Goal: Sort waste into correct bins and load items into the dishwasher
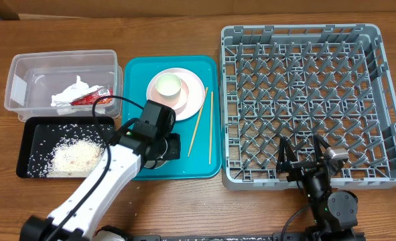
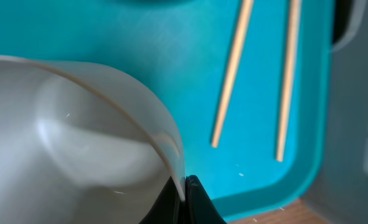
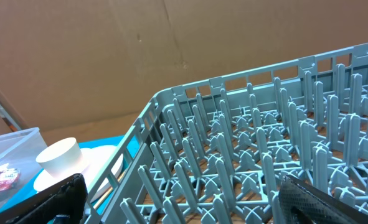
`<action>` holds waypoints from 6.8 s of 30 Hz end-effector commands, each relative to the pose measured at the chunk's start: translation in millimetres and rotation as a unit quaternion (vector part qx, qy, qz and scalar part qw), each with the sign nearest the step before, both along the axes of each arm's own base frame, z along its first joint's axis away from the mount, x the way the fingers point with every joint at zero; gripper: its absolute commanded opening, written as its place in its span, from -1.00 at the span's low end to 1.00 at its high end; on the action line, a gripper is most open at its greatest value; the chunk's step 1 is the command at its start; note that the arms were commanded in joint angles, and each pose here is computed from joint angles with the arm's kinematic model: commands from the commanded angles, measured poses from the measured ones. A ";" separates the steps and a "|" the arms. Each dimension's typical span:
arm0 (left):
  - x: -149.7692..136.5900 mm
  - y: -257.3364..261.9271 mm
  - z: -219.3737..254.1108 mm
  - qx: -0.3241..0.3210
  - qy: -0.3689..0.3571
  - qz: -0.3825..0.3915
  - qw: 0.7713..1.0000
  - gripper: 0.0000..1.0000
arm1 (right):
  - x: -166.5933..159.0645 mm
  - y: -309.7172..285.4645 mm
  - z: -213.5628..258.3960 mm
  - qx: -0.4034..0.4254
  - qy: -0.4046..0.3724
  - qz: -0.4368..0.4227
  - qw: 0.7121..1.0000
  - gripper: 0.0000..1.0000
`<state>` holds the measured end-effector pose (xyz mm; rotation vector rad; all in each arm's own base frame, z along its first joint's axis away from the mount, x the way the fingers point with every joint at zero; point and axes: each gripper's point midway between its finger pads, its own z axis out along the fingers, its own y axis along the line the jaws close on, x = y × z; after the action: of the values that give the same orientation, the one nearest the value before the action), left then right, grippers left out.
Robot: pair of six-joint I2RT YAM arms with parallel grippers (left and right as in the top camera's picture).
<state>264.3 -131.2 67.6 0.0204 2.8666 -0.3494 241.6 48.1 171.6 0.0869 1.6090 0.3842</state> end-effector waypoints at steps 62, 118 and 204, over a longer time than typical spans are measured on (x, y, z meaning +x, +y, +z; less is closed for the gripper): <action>101.9 58.8 152.2 -0.139 -0.105 0.132 0.976 1.00 | 0.2 -0.6 -1.3 -0.001 -0.003 -0.001 1.000 0.99; 102.2 59.3 151.2 -0.131 -0.107 0.133 0.977 1.00 | -20.2 30.7 98.4 0.046 -0.051 0.102 0.992 0.99; 95.9 240.1 202.3 -0.125 -0.163 0.382 0.901 1.00 | 167.0 372.0 -57.5 -0.335 0.316 0.331 0.824 -0.37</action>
<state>357.7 110.2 258.5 -0.9761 2.2670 -0.4760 401.7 418.5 128.6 -1.0044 2.3239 0.3273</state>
